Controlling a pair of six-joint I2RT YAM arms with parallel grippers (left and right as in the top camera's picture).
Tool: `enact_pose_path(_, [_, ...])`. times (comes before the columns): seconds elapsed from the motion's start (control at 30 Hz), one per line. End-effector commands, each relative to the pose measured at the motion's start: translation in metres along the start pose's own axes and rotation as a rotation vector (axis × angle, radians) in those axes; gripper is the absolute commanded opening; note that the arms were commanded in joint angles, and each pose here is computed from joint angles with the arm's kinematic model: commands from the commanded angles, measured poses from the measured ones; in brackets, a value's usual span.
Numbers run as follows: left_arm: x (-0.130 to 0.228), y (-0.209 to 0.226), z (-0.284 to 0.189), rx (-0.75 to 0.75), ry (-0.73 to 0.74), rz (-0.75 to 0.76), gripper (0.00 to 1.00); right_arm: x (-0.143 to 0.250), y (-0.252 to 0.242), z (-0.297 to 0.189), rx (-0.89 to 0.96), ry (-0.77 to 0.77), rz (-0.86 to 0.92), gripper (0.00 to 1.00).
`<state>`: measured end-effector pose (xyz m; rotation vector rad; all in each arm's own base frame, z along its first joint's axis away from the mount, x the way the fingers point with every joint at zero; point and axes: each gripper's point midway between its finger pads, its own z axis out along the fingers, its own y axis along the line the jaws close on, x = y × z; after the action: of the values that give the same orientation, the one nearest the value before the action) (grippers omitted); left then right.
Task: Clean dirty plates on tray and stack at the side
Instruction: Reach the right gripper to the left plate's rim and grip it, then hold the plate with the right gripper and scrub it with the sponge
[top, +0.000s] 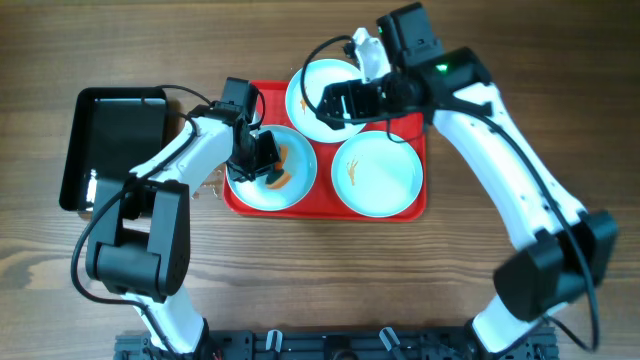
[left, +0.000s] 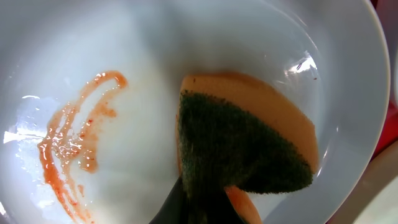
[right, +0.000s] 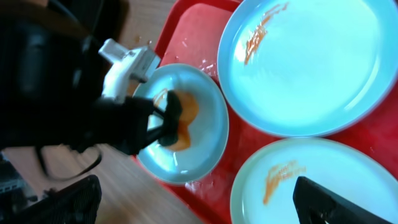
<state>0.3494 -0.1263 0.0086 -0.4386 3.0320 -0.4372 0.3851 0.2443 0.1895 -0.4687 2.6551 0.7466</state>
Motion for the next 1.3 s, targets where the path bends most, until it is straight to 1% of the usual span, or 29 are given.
enact_pose_path(0.0, [0.002, 0.008, 0.005, -0.034, 0.009, 0.009, 0.04, -0.003, -0.005, 0.034, -0.029, 0.028, 0.068, 0.91])
enact_pose_path(0.03, [0.002, 0.008, 0.005, -0.034, 0.008, 0.01, 0.04, -0.005, -0.01, 0.044, -0.022, 0.026, 0.079, 0.7])
enact_pose_path(0.07, [0.002, 0.008, 0.005, -0.034, 0.008, 0.009, 0.04, -0.003, -0.014, 0.053, -0.02, 0.039, 0.095, 0.64])
enact_pose_path(0.1, [0.002, 0.008, 0.005, -0.034, 0.008, 0.009, 0.04, 0.0, -0.018, 0.061, -0.017, 0.054, 0.116, 0.69])
enact_pose_path(0.17, [0.002, 0.008, 0.005, -0.034, 0.008, 0.009, 0.04, 0.01, -0.024, 0.081, -0.009, 0.1, 0.155, 0.68])
enact_pose_path(0.23, [0.002, 0.008, 0.005, -0.033, 0.008, 0.009, 0.04, 0.019, -0.026, 0.097, -0.005, 0.138, 0.155, 0.68])
enact_pose_path(0.27, [0.002, 0.008, 0.005, -0.033, 0.008, 0.009, 0.04, 0.024, -0.026, 0.107, -0.004, 0.158, 0.153, 0.68])
enact_pose_path(0.33, [0.002, 0.008, 0.005, -0.033, 0.008, 0.009, 0.04, 0.032, -0.023, 0.123, -0.006, 0.186, 0.152, 0.6])
enact_pose_path(0.43, [0.002, 0.008, 0.005, -0.033, 0.009, 0.009, 0.04, 0.04, -0.018, 0.14, 0.017, 0.203, 0.137, 0.6])
enact_pose_path(0.5, [0.002, 0.008, 0.005, -0.034, 0.009, 0.009, 0.04, 0.043, -0.026, 0.143, 0.099, 0.199, 0.132, 0.61])
enact_pose_path(0.53, [0.002, 0.008, 0.005, -0.034, 0.008, 0.009, 0.04, 0.045, -0.034, 0.143, 0.18, 0.191, 0.152, 0.6])
enact_pose_path(0.6, [0.002, 0.008, 0.005, -0.033, 0.008, 0.009, 0.04, 0.047, -0.033, 0.145, 0.194, 0.194, 0.139, 0.57])
enact_pose_path(0.67, [0.002, 0.008, 0.005, -0.034, 0.008, 0.009, 0.04, 0.051, -0.034, 0.146, 0.208, 0.2, 0.134, 0.52])
enact_pose_path(0.7, [0.002, 0.008, 0.005, -0.034, 0.008, 0.009, 0.04, 0.054, -0.04, 0.147, 0.24, 0.204, 0.136, 0.42])
enact_pose_path(0.73, [0.002, 0.008, 0.005, -0.033, 0.009, 0.009, 0.04, 0.058, -0.044, 0.148, 0.256, 0.209, 0.136, 0.4])
enact_pose_path(0.9, [0.001, 0.007, 0.005, -0.032, 0.006, 0.01, 0.04, 0.07, -0.05, 0.156, 0.253, 0.221, 0.137, 0.4])
enact_pose_path(1.07, [0.001, 0.007, 0.005, -0.031, 0.005, 0.01, 0.04, 0.072, -0.046, 0.159, 0.226, 0.227, 0.141, 0.4])
enact_pose_path(1.27, [0.0, -0.002, 0.005, 0.016, 0.009, 0.015, 0.04, 0.084, -0.046, 0.166, 0.2, 0.248, 0.149, 0.39])
